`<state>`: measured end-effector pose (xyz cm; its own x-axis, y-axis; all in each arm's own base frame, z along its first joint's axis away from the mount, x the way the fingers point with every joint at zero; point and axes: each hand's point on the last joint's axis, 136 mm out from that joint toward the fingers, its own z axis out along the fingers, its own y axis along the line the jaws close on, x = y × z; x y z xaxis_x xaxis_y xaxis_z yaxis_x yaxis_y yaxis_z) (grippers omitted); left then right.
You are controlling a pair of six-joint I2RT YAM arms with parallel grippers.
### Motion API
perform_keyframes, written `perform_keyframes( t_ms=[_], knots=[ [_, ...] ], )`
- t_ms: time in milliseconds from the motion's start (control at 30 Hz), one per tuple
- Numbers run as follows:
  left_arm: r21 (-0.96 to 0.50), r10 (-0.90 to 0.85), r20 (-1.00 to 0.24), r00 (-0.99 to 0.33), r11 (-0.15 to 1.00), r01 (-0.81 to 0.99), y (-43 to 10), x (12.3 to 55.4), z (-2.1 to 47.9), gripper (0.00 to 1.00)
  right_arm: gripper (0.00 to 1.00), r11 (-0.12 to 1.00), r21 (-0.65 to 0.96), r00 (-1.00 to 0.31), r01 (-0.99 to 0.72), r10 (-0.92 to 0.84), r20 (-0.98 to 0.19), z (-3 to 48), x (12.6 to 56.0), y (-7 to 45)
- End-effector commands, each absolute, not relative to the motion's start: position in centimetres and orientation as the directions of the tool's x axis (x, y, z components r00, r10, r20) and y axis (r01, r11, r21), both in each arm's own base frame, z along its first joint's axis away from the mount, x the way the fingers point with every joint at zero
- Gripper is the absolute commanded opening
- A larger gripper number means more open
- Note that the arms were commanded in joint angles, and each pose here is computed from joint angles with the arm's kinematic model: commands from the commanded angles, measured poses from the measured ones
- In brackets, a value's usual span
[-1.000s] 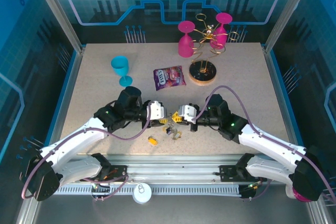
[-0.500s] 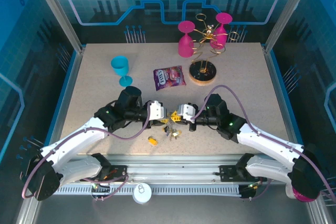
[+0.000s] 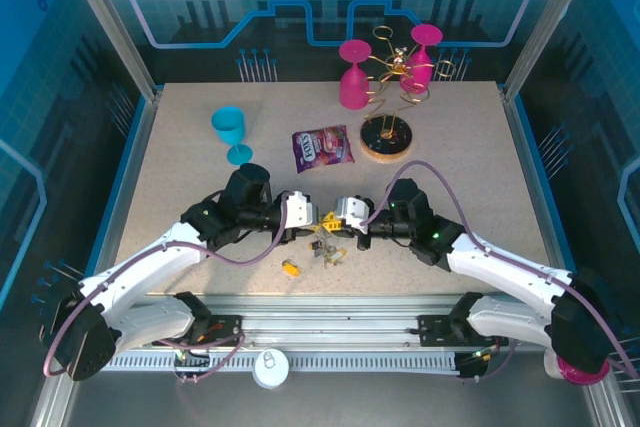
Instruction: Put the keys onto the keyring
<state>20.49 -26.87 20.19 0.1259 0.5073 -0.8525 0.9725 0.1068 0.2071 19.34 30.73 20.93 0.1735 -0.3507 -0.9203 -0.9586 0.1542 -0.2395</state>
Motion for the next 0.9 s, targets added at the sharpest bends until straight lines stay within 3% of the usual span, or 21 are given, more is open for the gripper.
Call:
perform_keyframes(
  t_ms=[0, 167, 233, 367, 600, 867],
  knots=[
    [0.226, 0.475, -0.866, 0.157, 0.092, 0.970, -27.3, 20.6, 21.3, 0.02, 0.00, 0.127, -0.272, 0.230, -0.954, -0.268, -0.935, 23.7, 18.8, 31.9],
    [0.260, 0.486, -0.856, 0.175, 0.112, 0.959, -27.0, 21.0, 21.8, 0.00, 0.00, 0.172, -0.289, 0.224, -0.942, -0.319, -0.921, 22.6, 19.5, 30.9],
    [0.272, 0.497, -0.849, 0.178, 0.123, 0.954, -26.8, 21.2, 22.0, 0.00, 0.22, 0.220, -0.307, 0.215, -0.926, -0.362, -0.907, 22.0, 20.2, 30.0],
    [0.319, 0.552, -0.813, 0.183, 0.159, 0.935, -26.2, 22.2, 21.8, 0.00, 0.36, 0.320, -0.354, 0.192, -0.879, -0.444, -0.875, 21.4, 21.6, 27.8],
    [0.391, 0.627, -0.765, 0.146, 0.273, 0.879, -25.0, 25.1, 21.8, 0.00, 0.40, 0.554, -0.315, -0.018, -0.771, -0.513, -0.858, 20.6, 24.4, 23.9],
    [0.384, 0.606, -0.794, 0.046, 0.441, 0.811, -24.1, 28.0, 23.6, 0.00, 0.36, 0.618, -0.207, -0.161, -0.758, -0.485, -0.860, 20.0, 24.4, 23.3]
  ],
)
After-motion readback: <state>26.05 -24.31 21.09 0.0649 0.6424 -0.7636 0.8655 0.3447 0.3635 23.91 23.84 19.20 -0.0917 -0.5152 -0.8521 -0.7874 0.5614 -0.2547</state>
